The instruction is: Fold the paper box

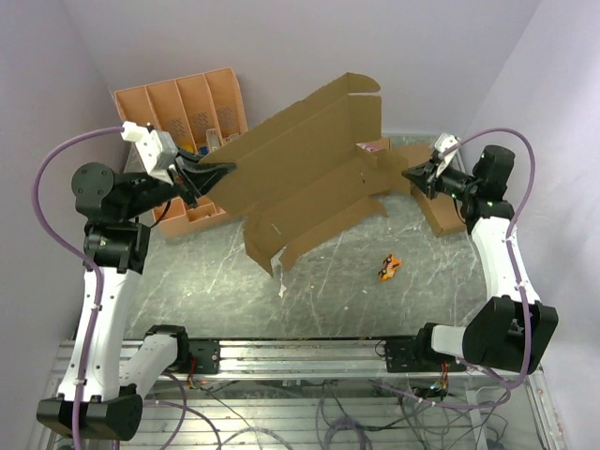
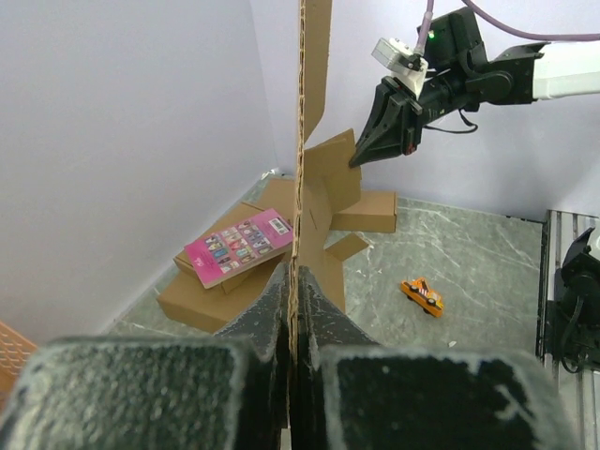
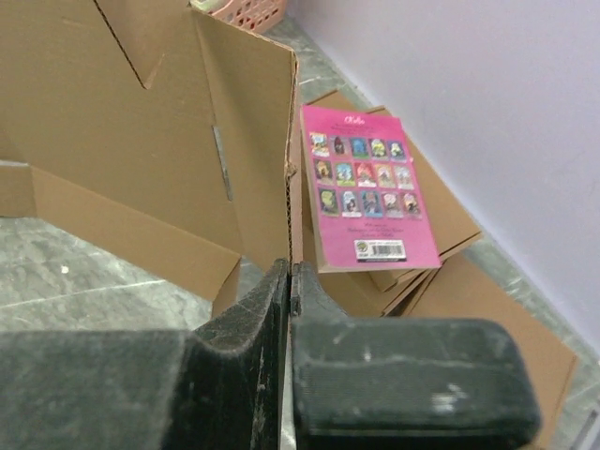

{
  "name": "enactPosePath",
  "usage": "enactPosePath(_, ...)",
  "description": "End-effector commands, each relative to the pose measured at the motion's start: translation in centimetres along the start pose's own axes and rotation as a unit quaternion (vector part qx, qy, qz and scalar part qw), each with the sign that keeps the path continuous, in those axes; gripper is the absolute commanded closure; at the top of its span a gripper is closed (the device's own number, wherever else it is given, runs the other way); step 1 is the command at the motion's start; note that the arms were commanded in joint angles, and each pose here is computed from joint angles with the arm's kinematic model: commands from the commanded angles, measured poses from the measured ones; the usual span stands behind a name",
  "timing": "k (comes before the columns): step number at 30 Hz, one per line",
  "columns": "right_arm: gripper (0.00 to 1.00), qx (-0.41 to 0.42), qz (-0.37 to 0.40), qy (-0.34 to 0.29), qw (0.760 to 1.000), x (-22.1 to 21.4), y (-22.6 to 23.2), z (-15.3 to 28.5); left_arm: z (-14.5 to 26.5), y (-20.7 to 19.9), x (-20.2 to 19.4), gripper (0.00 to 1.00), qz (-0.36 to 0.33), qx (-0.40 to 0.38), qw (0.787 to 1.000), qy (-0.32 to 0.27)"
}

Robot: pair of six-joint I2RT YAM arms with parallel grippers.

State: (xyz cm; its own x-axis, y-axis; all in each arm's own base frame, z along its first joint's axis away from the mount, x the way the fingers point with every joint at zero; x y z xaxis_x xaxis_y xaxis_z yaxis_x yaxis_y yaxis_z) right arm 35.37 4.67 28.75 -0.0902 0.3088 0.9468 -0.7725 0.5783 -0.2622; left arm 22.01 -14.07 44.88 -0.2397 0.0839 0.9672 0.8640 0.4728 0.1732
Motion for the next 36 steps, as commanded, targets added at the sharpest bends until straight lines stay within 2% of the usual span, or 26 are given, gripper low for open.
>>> enactPosePath(1,1.0,-0.015,-0.036,-0.015,0.999,-0.7,0.1,-0.8,-0.5,0.9,0.9,0.93,-0.017,-0.002,1.0,-0.012)
enactPosePath(6,1.0,-0.006,-0.062,-0.018,0.998,-1.9,0.7,-1.2,-1.0,1.4,-0.6,0.93,0.057,-0.002,0.998,0.002)
enactPosePath(10,1.0,-0.012,-0.058,-0.03,0.998,-1.4,0.7,-1.2,-0.9,2.3,-2.8,0.93,0.138,0.039,0.988,0.054)
enactPosePath(14,1.0,-0.015,-0.061,-0.028,0.998,-1.8,0.9,-1.1,-0.8,3.1,-2.7,0.93,0.164,0.069,0.982,0.07)
enactPosePath(18,1.0,-0.02,-0.06,-0.023,0.998,-2.1,1.1,-1.0,-1.1,4.3,-3.6,0.93,0.219,0.074,0.968,0.094)
enactPosePath(22,1.0,-0.019,-0.069,-0.036,0.997,-2.2,1.6,-1.0,-1.9,4.2,-4.4,0.93,0.283,0.037,0.955,0.074)
enactPosePath(29,1.0,-0.004,-0.086,-0.066,0.994,-2.2,2.1,-1.5,-3.3,5.0,-2.9,0.93,0.327,0.005,0.945,0.026)
enactPosePath(33,1.0,-0.019,-0.099,-0.083,0.991,-1.3,1.5,-2.0,-3.4,4.7,-4.9,0.93,0.383,-0.015,0.923,0.022)
enactPosePath(36,1.0,-0.033,-0.114,-0.069,0.991,-1.8,1.4,-3.1,-3.1,4.3,-5.9,0.93,0.401,-0.012,0.916,0.019)
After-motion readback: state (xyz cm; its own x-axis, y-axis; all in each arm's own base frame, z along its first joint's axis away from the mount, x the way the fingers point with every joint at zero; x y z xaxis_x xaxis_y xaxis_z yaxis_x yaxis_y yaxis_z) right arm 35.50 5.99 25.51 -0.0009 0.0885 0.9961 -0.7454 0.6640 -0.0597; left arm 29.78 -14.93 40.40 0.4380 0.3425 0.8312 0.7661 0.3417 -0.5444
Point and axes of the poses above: each gripper's point midway between its finger pads, its own z axis back along the fingers, its own y axis along the line the jaws close on, x = y × z, the point moved 3 cm from there along z, back along the fingers, and after that the axes turned 2 degrees about -z, right-handed, at the moved point
